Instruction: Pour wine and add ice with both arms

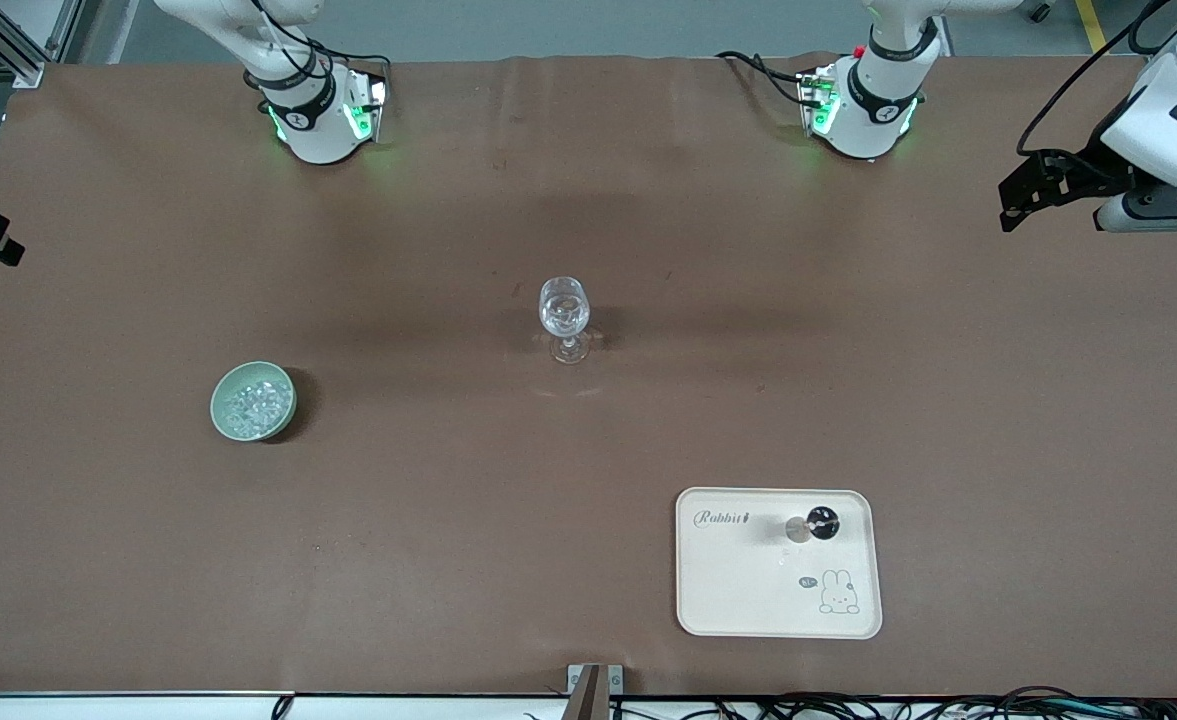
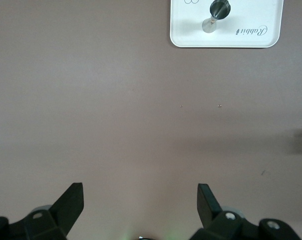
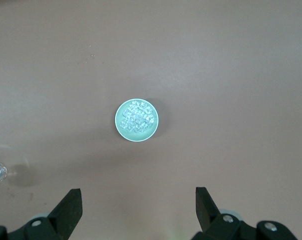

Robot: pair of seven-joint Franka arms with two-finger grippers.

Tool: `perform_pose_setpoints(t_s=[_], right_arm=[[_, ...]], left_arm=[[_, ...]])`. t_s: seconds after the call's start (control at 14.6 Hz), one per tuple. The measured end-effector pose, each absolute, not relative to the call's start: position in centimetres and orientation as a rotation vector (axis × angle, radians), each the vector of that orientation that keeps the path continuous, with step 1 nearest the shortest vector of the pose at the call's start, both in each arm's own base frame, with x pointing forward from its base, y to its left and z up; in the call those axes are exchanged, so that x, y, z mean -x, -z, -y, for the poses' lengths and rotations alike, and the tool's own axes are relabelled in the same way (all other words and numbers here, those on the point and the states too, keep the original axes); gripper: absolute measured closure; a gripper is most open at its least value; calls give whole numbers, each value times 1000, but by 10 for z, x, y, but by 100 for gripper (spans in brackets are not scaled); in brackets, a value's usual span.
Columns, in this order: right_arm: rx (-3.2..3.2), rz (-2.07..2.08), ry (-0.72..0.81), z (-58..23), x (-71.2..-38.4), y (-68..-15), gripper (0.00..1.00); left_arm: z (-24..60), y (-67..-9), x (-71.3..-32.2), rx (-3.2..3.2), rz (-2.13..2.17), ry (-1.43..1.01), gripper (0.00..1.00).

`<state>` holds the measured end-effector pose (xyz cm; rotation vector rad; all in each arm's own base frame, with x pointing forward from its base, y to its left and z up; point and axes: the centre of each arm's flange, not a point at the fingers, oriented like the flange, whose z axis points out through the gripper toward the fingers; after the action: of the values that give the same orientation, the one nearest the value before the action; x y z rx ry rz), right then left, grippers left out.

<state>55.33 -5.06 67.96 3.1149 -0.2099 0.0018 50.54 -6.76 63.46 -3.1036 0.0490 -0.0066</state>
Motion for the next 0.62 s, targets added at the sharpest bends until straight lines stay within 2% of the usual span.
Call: perform_pose_setpoints(t_s=[0.62], right_arm=[[-3117, 188, 8, 44, -554, -677, 0]], left_arm=[[63, -636, -508, 3105, -34, 6, 0]])
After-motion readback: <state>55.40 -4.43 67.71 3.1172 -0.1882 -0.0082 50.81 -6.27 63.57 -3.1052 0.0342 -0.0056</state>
